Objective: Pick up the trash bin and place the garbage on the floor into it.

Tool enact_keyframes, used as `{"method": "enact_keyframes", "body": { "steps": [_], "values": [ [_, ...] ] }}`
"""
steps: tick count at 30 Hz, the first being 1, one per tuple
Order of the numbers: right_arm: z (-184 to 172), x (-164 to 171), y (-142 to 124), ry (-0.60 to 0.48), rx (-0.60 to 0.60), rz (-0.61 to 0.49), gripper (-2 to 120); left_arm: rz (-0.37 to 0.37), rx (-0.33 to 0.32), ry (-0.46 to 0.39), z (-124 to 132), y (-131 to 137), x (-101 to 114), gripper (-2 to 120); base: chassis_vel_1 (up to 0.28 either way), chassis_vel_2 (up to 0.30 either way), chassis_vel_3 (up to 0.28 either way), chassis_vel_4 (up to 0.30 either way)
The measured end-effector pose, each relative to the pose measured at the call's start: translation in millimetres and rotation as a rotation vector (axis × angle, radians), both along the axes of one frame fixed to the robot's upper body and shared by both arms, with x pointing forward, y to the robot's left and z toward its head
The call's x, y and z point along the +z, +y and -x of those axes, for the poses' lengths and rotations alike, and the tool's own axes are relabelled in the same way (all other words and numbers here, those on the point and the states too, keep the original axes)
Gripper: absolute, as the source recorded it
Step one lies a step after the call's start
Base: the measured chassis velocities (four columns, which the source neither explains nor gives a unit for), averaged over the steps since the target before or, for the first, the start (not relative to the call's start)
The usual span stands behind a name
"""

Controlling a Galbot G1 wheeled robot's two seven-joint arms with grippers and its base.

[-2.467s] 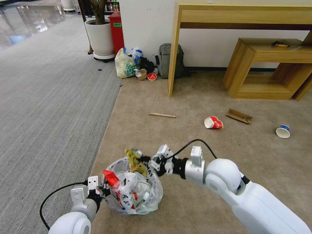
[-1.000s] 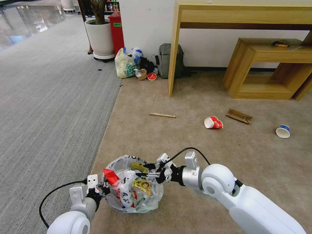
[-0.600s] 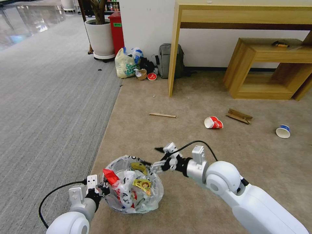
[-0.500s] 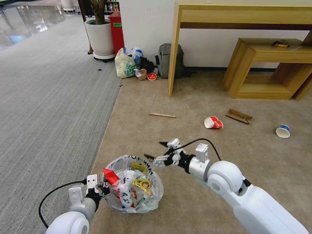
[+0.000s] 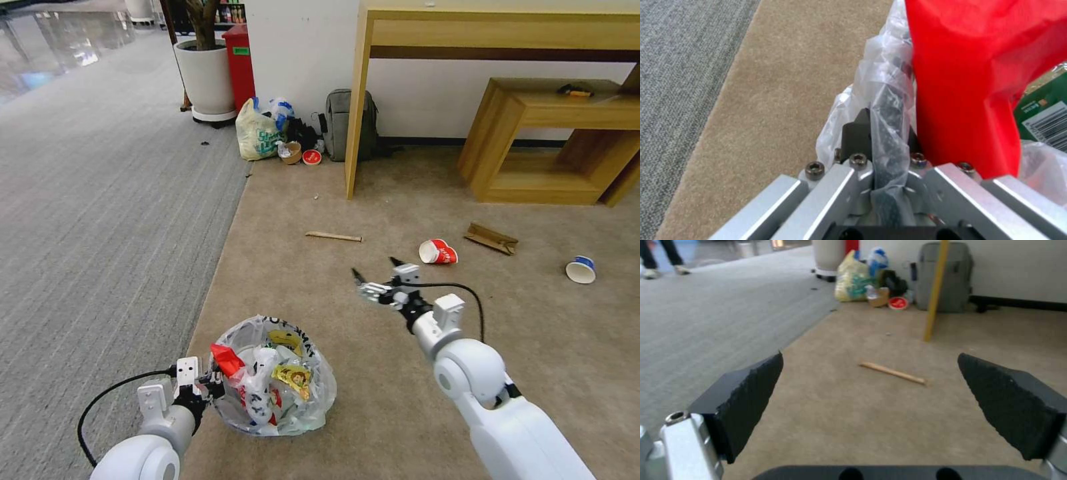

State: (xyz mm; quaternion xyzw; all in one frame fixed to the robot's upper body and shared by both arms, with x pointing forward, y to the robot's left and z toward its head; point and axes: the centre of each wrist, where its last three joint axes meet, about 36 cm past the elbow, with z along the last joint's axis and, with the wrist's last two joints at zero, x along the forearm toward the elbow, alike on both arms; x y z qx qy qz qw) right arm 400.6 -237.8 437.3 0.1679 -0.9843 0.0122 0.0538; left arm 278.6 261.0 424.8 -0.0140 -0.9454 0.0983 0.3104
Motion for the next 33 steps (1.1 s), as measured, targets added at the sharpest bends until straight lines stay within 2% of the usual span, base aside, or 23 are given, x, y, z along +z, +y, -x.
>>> {"method": "enact_keyframes", "body": {
  "steps": [10,33],
  "values": [
    [8,5,-19,-0.021,-0.029,0.014,100,0.005,-0.012,-0.003,0,-1,0,0,-0.004,-0.003,0.005,0.005],
    [9,11,-17,-0.025,-0.011,0.003,100,-0.003,-0.018,-0.007,6,-2,2,0,-0.102,-0.094,0.099,0.104]
  ]
}}
